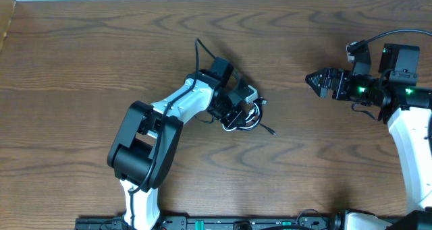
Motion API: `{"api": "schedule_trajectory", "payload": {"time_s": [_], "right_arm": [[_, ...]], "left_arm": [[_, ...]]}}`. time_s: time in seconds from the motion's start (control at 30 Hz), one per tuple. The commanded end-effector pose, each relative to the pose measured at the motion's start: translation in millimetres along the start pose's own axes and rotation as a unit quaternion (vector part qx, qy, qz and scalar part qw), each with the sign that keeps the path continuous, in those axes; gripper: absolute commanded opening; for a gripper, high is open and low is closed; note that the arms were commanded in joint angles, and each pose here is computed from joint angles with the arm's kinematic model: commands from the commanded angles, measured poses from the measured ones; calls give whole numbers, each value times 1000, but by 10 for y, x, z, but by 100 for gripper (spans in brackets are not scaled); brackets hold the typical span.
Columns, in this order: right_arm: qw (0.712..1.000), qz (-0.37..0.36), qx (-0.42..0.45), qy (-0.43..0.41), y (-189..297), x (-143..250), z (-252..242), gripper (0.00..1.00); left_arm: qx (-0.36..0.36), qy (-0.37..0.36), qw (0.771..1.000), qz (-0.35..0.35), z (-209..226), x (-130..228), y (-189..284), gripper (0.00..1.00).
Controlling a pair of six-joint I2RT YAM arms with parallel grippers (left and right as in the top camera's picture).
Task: Untangle cables
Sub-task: 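Lift the bundle with the left gripper and bring the right gripper to it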
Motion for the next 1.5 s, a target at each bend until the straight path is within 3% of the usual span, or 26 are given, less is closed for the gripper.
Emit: {"api": "schedule_trajectory", "payload": {"time_s": [0.0,0.1,0.17,0.3,0.43,0.67,0.87,1.17,1.47], "right_arm": [[1000,-6,-9,8,15,-50,86,99],[1000,-9,-21,6,-44,-72,205,98],[999,-15,-30,5,-96,-98,318,95],[997,-45,12,-68,-182,-184,369,95],[995,-60,-11,-85,-294,-256,540,85],[987,-27,-76,-138,-623,-237,765,81],[979,13,-94,-181,-960,-96,958,75],[973,26,-109,-201,-1354,-48,1006,70],[972,0,-136,-192,-1350,-177,1079,69]], "left_arm": [[-6,98,995,-31,114,-178,160,7],[-2,123,988,-88,74,-455,522,7],[15,93,986,-137,-96,-668,852,8],[7,73,977,-202,-338,-861,1280,8],[11,86,966,-243,-468,-962,1507,8],[10,104,962,-253,-453,-996,1527,7],[-74,190,942,-266,-205,-979,1553,8],[-73,193,943,-262,-208,-967,1543,7],[-74,194,943,-261,-206,-960,1537,7]]}}
Point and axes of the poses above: each gripper's point midway between its finger pads, its own y axis back along the fingers, its own z axis along the line the jaws close on, x = y × z, the point moved 5 cm from there along y, back along the fingers
